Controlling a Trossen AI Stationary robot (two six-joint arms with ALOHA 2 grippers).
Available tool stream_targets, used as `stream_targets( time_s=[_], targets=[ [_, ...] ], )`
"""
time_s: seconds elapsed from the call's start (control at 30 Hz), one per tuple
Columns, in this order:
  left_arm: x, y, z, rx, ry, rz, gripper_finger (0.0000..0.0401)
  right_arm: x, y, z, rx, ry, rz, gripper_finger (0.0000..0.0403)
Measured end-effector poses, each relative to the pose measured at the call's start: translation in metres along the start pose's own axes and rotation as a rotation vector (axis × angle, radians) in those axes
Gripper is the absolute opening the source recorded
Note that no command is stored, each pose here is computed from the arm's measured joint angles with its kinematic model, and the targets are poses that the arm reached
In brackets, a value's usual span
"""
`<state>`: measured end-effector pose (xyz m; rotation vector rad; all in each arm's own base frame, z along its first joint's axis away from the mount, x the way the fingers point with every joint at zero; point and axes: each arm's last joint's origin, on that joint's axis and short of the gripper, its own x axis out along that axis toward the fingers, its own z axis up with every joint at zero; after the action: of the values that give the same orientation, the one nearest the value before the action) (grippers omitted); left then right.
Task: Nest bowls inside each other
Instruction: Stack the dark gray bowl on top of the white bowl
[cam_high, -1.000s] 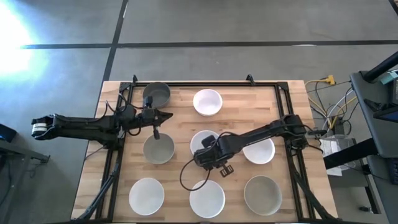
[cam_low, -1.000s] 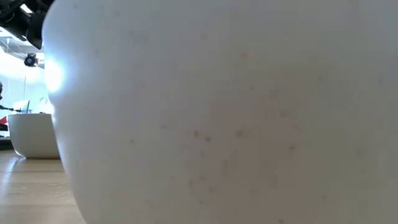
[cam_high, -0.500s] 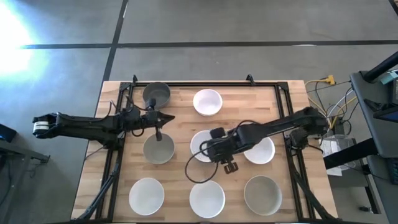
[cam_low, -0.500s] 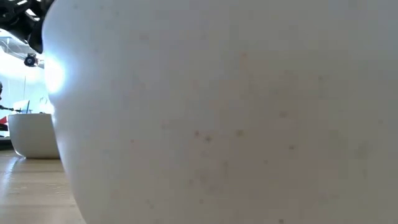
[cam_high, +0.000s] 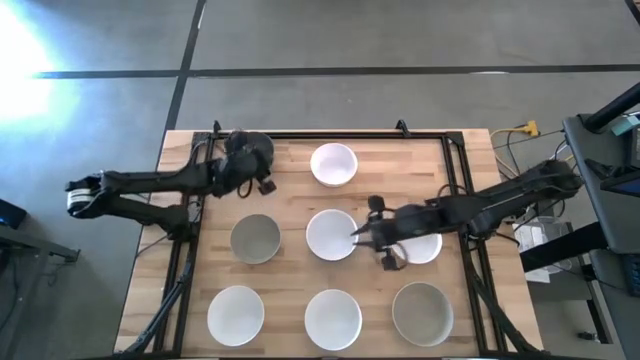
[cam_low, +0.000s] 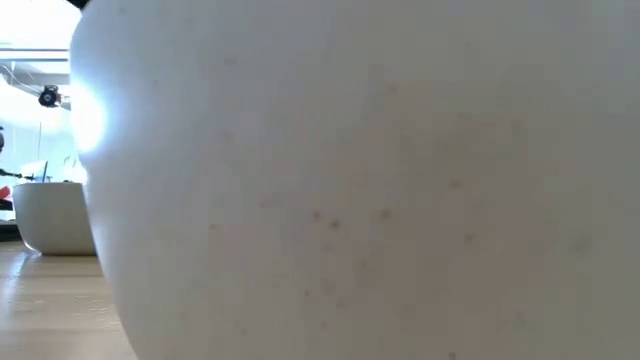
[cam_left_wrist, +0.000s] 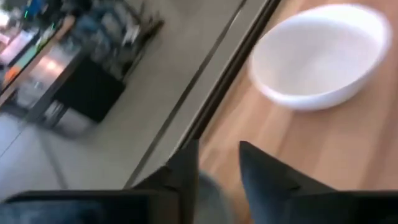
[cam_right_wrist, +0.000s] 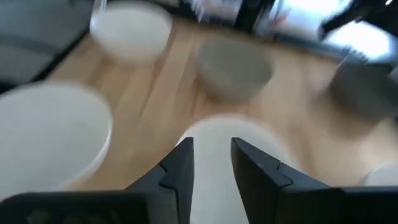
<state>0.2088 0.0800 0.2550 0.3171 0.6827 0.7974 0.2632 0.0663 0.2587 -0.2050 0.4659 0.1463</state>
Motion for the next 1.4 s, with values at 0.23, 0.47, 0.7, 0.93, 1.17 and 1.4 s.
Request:
stream_targets(
  time_s=[0.23,0.47,0.7,0.93,1.17,1.4],
  targets=[
    [0.035,0.036,-0.001,-0.018,0.239,0.078,0.0237,-0.024,-0.002,-0.020,-0.040,-0.335,-0.076,0.0090],
    [0.082,0.069,-0.028,-0.260,0.389,-0.266,0.0258,-0.032,-0.001,-0.033,-0.046,-0.420,-0.093,0.0086],
    [0.111,0.067,-0.055,-0.272,0.590,-0.301,0.0258,-0.031,-0.001,-0.034,-0.042,-0.411,-0.091,0.0084],
    [0.128,0.051,-0.068,-0.247,0.663,-0.388,0.0258,-0.031,-0.001,-0.035,-0.053,-0.406,-0.091,0.0084],
    [0.129,0.053,-0.064,-0.229,0.652,-0.394,0.0258,-0.031,-0.001,-0.035,-0.053,-0.404,-0.091,0.0082],
    [0.102,0.069,-0.034,-0.265,0.506,-0.359,0.0258,-0.031,-0.001,-0.035,-0.054,-0.403,-0.091,0.0077]
  ],
)
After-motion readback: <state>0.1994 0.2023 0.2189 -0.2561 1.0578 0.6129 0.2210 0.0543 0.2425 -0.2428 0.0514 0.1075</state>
